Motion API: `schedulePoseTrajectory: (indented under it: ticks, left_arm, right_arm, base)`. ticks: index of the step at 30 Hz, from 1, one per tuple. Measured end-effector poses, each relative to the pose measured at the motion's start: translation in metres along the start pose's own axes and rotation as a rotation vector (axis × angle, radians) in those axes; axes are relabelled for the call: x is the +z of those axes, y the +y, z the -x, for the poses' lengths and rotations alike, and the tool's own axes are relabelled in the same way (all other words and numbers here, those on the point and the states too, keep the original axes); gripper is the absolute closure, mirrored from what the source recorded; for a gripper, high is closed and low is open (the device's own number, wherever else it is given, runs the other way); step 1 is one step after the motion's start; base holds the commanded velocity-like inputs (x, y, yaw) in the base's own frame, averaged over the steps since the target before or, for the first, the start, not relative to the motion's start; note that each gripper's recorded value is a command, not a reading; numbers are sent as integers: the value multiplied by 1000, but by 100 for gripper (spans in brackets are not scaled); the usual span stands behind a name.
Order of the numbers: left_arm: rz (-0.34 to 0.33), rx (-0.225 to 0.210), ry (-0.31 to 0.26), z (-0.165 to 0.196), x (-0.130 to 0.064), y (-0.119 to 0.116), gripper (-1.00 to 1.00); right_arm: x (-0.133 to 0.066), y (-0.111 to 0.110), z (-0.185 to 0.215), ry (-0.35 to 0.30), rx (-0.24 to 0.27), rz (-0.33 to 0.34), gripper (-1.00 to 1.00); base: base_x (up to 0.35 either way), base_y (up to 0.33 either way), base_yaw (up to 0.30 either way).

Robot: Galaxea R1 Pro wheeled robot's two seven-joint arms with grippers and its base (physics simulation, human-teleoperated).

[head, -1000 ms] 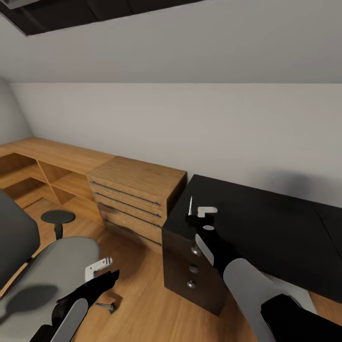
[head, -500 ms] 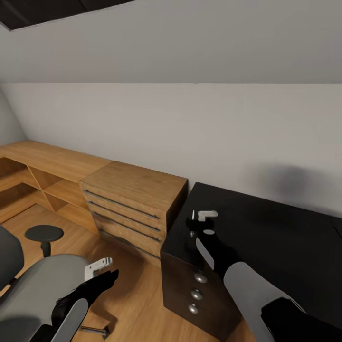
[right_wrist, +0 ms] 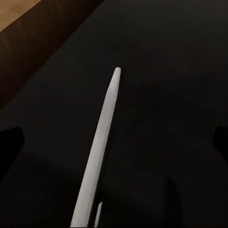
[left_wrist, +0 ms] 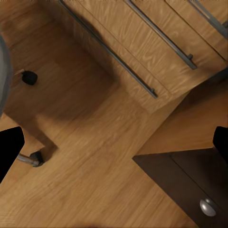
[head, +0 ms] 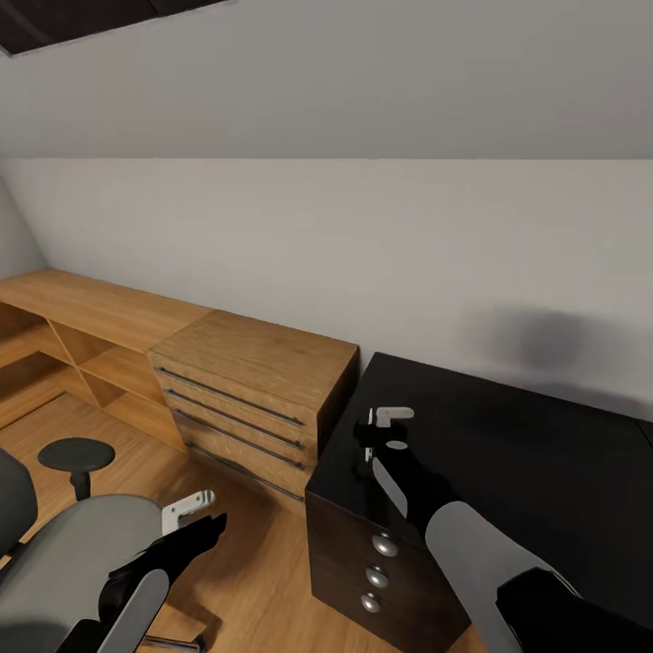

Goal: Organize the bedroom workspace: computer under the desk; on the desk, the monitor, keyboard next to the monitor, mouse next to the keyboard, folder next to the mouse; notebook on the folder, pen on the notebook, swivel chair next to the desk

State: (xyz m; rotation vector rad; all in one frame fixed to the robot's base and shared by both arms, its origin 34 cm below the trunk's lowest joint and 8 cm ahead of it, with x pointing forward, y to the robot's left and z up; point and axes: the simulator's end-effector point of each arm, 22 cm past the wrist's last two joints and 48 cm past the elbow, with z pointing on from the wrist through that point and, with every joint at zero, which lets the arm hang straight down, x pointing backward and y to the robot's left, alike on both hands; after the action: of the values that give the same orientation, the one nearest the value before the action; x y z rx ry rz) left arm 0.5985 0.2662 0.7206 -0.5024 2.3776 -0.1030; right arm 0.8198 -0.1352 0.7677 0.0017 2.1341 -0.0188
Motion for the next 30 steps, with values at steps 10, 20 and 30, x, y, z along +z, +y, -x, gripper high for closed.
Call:
schedulePoseTrajectory:
  ticks: [10,20,30]
  left_arm:
    - [-11,-1,-16,7,-4,-4,-100]
    - [-14,-2,-21,9,-5,-5,-100]
    - [-15,-2,-22,9,-5,-5,-100]
  right_arm:
    - [-3,5,-30,141,36,14,-100]
    - [-5,4,-44,203,37,16,-100]
    - [-6,3,-50,232,18,13,-100]
  base:
    - [1,0,0]
    - [0,0,0]
    - [0,0,0]
